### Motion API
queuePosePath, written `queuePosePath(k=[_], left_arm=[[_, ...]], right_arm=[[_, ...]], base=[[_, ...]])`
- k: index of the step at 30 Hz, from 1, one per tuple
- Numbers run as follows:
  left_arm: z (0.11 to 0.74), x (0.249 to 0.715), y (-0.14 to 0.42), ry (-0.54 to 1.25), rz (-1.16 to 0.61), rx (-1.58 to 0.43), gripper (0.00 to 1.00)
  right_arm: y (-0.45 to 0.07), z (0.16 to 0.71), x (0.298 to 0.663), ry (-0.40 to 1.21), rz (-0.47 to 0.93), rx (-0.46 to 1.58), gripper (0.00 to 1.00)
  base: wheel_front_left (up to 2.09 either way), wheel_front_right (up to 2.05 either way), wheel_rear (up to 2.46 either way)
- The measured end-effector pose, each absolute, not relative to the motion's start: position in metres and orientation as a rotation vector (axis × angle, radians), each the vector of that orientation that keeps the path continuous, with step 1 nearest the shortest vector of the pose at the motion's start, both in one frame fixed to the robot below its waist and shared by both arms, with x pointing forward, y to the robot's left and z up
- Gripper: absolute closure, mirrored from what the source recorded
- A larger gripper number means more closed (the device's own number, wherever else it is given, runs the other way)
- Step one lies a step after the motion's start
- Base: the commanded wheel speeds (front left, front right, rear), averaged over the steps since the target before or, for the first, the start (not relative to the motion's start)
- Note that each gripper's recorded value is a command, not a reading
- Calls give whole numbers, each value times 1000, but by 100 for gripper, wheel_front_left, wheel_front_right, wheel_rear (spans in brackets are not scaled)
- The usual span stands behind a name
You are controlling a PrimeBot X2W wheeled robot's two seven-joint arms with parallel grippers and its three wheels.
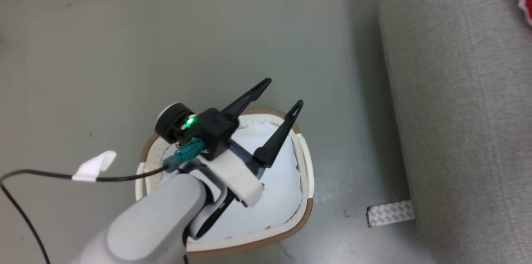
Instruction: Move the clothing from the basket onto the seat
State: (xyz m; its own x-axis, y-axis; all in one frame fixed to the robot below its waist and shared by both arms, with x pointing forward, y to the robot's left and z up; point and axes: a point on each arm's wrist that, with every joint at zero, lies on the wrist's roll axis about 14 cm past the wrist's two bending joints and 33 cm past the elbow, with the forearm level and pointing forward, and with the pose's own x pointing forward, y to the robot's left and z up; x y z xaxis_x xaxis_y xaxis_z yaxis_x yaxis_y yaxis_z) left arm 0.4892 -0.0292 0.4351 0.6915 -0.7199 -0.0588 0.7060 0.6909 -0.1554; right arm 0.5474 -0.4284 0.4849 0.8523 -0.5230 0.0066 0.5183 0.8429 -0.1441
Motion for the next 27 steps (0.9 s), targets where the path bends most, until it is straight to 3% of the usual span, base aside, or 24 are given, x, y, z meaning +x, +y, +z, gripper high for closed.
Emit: queuePosePath(k=[5,15,27], left_arm=[[452,486,-12,89,-732,-108,0],[485,458,30,30,-590,-61,0],[509,395,108,-24,-321,-44,0]], right_arm=[[-384,520,538,-68,-424,-197,0],[-295,557,484,-201,-206,-116,0],[-193,529,420,-129,43,-10,0]], base=[[0,0,0],[0,0,0],[0,0,0]])
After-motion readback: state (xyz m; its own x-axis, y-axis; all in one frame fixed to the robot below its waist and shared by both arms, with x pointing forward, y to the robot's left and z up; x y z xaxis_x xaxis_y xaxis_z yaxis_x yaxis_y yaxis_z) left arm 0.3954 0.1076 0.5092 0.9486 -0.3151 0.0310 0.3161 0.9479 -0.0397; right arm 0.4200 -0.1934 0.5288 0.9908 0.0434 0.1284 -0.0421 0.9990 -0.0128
